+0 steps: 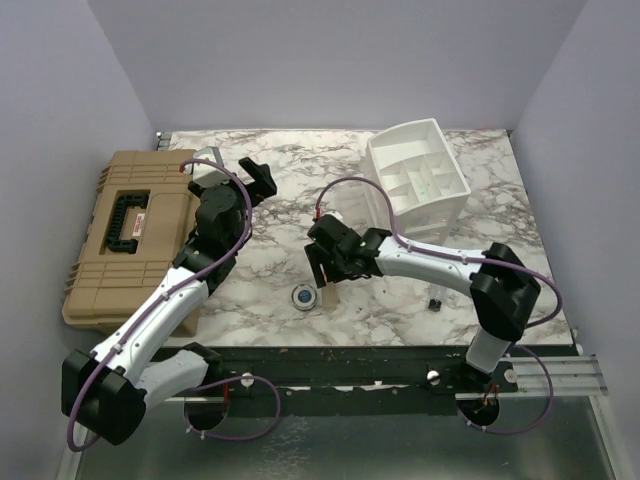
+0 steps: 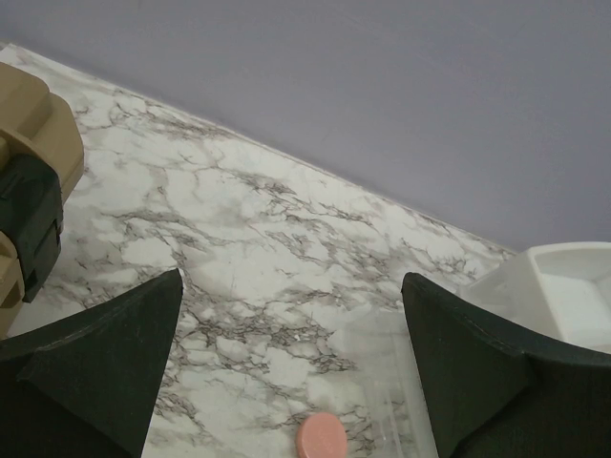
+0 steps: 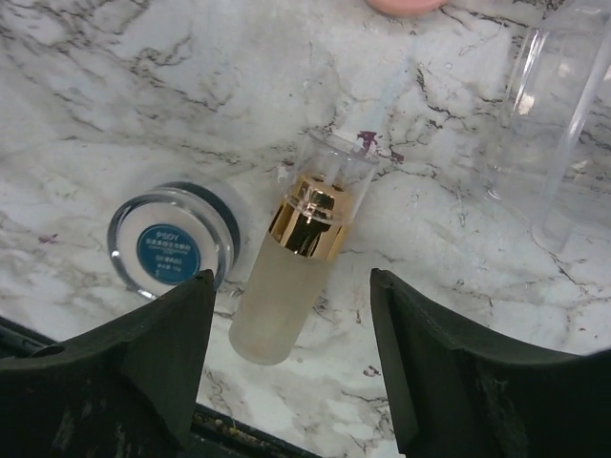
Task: Organize the makeup
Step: Pick up the makeup from the center of the board.
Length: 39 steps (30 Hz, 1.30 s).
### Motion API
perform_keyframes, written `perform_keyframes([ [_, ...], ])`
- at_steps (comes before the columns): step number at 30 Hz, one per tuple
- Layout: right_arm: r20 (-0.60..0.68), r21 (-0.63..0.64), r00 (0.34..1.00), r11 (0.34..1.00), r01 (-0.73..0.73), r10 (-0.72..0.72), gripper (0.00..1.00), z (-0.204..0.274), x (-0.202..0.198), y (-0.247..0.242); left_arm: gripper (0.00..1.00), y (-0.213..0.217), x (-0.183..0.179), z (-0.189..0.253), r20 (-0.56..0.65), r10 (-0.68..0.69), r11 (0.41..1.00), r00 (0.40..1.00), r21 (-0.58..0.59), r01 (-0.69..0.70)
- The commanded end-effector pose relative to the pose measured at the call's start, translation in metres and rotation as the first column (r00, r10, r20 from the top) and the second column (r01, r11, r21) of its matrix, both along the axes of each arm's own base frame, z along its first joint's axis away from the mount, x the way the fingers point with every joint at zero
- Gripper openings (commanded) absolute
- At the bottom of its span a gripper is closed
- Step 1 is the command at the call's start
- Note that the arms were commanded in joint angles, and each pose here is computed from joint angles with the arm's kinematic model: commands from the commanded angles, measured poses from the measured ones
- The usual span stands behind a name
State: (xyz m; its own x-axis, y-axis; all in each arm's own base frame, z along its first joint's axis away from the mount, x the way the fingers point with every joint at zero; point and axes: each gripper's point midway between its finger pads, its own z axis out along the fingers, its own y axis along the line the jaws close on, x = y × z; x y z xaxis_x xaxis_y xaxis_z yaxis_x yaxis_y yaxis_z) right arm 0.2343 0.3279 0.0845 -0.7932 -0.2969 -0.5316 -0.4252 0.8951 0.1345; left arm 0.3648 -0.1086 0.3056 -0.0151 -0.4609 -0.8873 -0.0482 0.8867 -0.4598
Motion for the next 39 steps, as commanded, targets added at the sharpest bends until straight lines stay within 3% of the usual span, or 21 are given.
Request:
perform_keyframes([
  [1,0.021,-0.023,0.995,0.995,0.096,-0.095,0.7,-0.012,0.012,0.004,0.99,0.003,-0.005,0.005,0.016,-0.006,1.0,1.0,-0.017,0.006],
  [25,-0.055,-0.131,0.997,0.99,0.053,-0.06,0.5,-0.063,-0.001,-0.008,0.99,0.001,0.003,0.009,0.017,-0.019,1.0,1.0,0.0,0.019],
  [39,-0.052,-0.178,0.997,0.983,0.039,-0.049,0.48,-0.072,-0.007,-0.025,0.99,-0.014,0.016,-0.002,-0.019,-0.08,0.997,0.997,0.0,0.08],
])
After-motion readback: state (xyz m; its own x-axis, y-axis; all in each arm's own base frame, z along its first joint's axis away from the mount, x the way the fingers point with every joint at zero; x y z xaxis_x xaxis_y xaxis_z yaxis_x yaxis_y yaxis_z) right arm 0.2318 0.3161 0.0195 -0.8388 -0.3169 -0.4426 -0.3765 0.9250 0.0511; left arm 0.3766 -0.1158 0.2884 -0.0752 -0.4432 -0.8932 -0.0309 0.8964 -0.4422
